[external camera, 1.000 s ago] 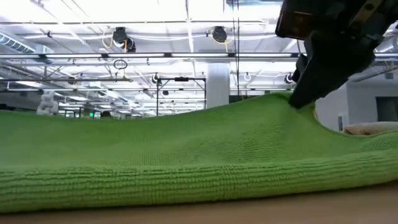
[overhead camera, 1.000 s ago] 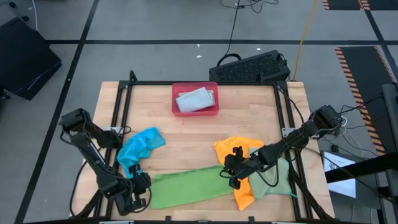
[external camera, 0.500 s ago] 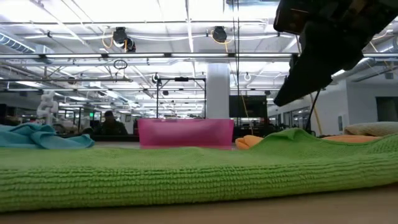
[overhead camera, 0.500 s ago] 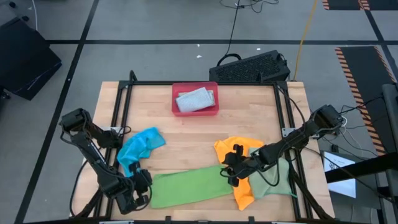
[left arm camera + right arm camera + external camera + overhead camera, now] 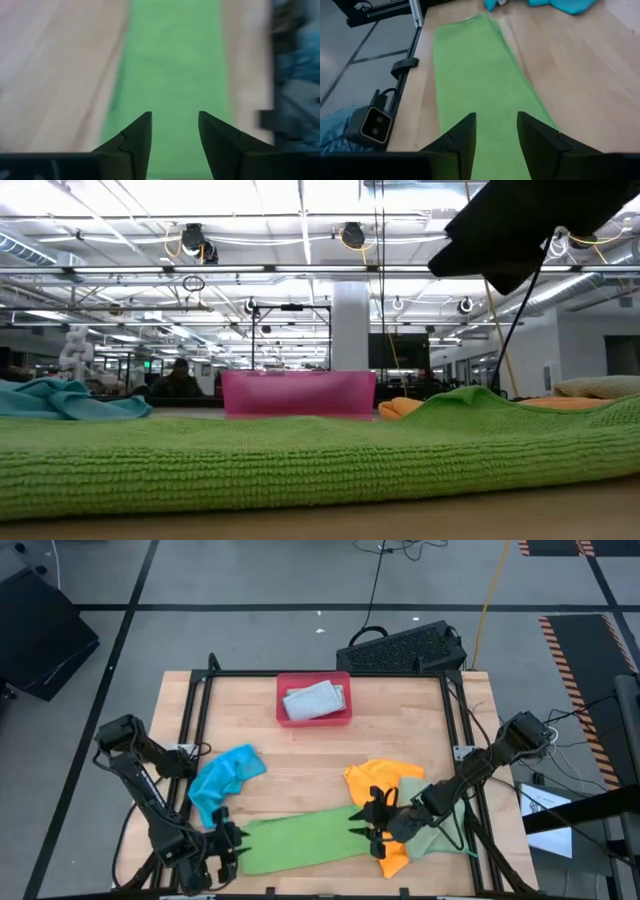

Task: Fold microfiber towels
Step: Fold the green towel

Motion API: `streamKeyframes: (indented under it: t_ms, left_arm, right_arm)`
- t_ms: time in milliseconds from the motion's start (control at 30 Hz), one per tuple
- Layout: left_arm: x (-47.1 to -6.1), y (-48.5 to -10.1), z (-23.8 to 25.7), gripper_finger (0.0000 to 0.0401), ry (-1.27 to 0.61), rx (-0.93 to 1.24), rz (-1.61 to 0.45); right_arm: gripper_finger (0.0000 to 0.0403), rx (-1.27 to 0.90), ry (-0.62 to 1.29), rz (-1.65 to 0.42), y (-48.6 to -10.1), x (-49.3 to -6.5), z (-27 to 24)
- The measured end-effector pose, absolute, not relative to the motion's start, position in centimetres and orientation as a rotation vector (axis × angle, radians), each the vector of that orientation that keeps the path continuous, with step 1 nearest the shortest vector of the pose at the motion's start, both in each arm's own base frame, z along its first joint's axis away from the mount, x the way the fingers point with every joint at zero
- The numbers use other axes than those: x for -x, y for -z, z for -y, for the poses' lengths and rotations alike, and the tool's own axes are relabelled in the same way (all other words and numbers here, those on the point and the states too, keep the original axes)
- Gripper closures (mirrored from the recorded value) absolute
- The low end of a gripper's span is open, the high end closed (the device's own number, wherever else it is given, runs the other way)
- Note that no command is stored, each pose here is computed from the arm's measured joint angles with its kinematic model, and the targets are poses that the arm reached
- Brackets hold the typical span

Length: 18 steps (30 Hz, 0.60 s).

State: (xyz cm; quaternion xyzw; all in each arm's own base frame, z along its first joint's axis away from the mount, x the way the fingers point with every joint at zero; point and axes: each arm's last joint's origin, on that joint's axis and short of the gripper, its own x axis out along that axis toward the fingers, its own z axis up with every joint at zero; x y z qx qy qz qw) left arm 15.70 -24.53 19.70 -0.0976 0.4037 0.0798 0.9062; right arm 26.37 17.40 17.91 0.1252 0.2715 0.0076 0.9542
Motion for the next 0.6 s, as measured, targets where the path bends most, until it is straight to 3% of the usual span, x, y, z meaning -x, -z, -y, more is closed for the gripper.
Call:
streamKeyframes:
  t_ms: [133, 367, 600]
  left_arm:
    - [-16.5, -19.5, 25.9, 0.0252, -0.057, 0.196, -0.792]
    - [-17.1, -16.7, 28.0, 0.0256, 0.033, 0.112, -0.905]
    - [-17.4, -16.4, 30.9, 0.0211, 0.118, -0.054, -0.942]
  right_arm:
    - [0.0262, -0.254, -0.033, -0.551, -17.0, -26.4, -18.3]
    - [0.0257, -0.26, -0.067, -0.514, -15.8, -26.9, -19.3]
    - [0.0257, -0.254, -0.039, -0.497, -15.7, -27.1, -19.3]
